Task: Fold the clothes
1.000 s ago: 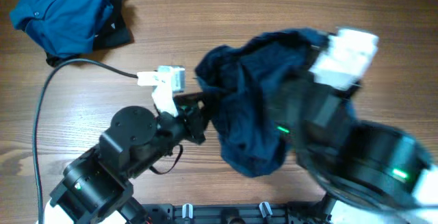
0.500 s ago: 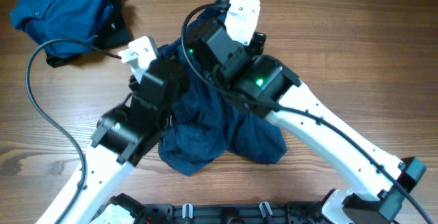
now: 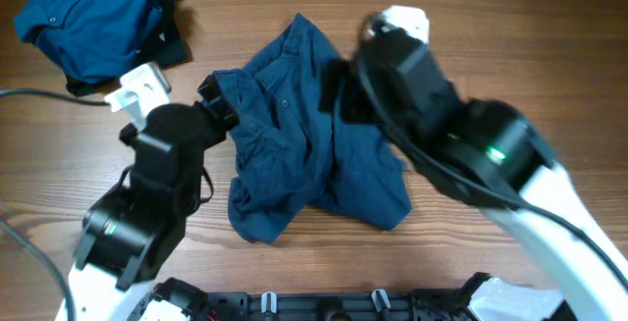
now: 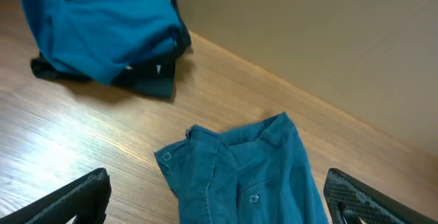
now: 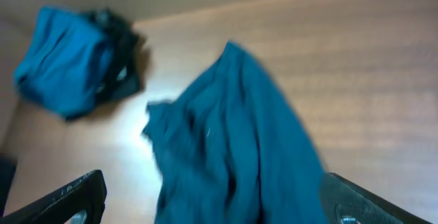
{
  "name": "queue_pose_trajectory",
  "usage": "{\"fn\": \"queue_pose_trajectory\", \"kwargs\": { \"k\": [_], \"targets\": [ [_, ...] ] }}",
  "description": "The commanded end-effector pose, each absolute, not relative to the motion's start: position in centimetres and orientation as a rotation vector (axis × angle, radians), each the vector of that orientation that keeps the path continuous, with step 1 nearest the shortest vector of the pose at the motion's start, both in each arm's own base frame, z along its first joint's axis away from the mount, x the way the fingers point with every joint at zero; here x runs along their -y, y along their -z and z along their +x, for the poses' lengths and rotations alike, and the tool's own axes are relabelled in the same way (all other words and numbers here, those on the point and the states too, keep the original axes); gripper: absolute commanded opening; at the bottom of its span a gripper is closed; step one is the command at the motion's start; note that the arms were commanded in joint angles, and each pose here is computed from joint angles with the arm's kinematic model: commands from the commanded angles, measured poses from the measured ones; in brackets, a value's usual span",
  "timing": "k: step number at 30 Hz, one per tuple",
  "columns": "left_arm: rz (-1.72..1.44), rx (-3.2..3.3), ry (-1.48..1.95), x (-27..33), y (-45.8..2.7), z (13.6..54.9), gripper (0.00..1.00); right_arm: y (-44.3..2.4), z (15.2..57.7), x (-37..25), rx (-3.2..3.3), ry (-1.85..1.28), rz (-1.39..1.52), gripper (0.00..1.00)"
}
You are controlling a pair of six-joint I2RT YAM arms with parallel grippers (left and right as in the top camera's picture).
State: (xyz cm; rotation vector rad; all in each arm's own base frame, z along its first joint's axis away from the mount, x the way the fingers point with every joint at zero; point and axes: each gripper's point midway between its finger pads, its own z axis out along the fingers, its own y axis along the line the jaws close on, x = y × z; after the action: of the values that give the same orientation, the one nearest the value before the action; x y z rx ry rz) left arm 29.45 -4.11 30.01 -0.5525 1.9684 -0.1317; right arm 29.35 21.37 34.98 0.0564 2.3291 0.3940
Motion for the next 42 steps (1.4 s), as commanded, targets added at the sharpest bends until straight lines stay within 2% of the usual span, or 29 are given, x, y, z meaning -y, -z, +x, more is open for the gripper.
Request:
{"fn": "queue_pose_trajectory", "kwargs": {
  "k": [1, 9, 15, 21, 27, 34, 42],
  "targets": [
    [-0.528, -1.963, 0.107, 3.6, -30.7, 28.9, 0.99, -33.4, 25.8, -22.6, -2.482, -0.495, -0.061, 1.0],
    [-0.497, -2.025, 0.073, 3.7, -29.4, 28.7, 1.0, -31.2, 20.9, -25.0, -2.634, -0.554, -0.129, 1.0],
    [-0.338, -2.148, 0.084, 5.1, -27.5, 29.0, 1.0, -27.0, 17.2, -26.8, -2.8, -0.574, -0.139, 1.0],
    [-0.438, -2.193, -0.001, 2.5, -25.7, 30.2, 1.0, -22.9, 13.2, -30.8, -2.931, -0.735, -0.108, 1.0],
    [-0.706, -2.193, -0.066, -3.4, -23.9, 30.8, 1.0, -19.3, 9.3, -34.3, -2.942, -0.837, -0.157, 1.0],
    [-0.931, -2.179, 0.015, -7.7, -22.7, 30.3, 1.0, -15.5, 7.7, -34.0, -2.997, -0.786, -0.06, 1.0],
    [-0.965, -2.167, 0.021, -8.6, -22.7, 30.1, 1.0, -11.3, 8.0, -35.9, -2.949, -0.896, -0.036, 1.0]
  ]
}}
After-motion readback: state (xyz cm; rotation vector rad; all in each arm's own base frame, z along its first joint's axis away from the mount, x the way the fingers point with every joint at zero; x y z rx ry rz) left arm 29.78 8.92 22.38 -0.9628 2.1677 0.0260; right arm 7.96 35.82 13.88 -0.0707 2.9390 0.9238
